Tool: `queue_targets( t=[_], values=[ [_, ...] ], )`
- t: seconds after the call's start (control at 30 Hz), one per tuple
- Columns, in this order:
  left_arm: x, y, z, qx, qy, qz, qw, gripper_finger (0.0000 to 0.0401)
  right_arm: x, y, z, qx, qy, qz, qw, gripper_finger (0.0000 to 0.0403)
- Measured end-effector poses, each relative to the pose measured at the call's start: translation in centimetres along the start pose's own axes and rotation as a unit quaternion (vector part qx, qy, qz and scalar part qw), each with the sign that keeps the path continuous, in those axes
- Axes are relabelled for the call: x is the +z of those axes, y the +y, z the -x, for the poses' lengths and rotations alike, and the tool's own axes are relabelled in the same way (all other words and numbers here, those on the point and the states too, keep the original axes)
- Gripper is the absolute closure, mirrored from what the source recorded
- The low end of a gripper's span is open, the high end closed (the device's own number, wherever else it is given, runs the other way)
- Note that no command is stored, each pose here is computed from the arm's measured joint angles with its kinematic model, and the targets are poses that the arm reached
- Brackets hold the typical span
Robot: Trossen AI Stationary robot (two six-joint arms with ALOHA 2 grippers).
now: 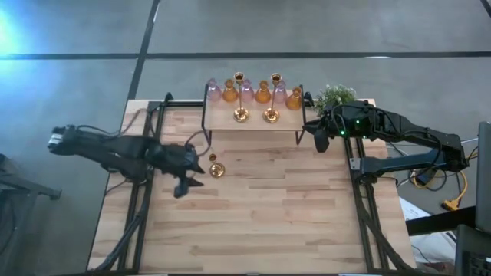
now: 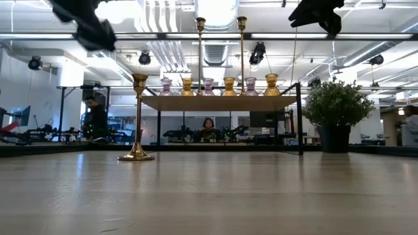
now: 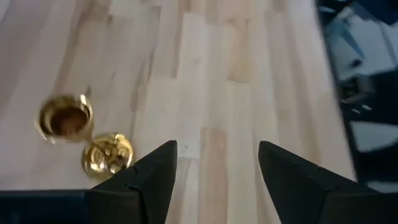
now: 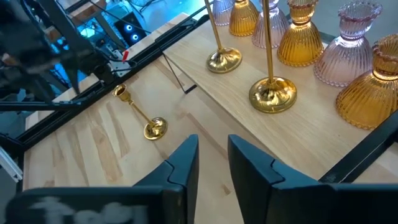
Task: Pick & Place candle stick holders
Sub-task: Put the gold candle holder on the shelf
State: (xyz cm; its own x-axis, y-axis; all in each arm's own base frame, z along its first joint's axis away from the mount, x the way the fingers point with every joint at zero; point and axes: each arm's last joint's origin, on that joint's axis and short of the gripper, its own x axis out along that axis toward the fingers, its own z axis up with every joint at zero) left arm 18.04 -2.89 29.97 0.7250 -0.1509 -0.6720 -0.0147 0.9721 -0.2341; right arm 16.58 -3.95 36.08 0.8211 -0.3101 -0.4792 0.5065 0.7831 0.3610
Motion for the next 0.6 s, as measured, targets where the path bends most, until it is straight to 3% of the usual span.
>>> queue_targets(
  t=[0.27,0.6],
  values=[
    [-4.9,1.5,-4.5,0.088,0.0,0.079,0.993,0.0172,0.0,0.0,0.0,0.0,0.0,0.002,1.0,0.0323],
    [-8.0,3.2,-7.2,0.173,-0.097,0.112,0.974,0.0172,0.0,0.0,0.0,-0.001,0.0,0.016,1.0,0.0335]
  ],
)
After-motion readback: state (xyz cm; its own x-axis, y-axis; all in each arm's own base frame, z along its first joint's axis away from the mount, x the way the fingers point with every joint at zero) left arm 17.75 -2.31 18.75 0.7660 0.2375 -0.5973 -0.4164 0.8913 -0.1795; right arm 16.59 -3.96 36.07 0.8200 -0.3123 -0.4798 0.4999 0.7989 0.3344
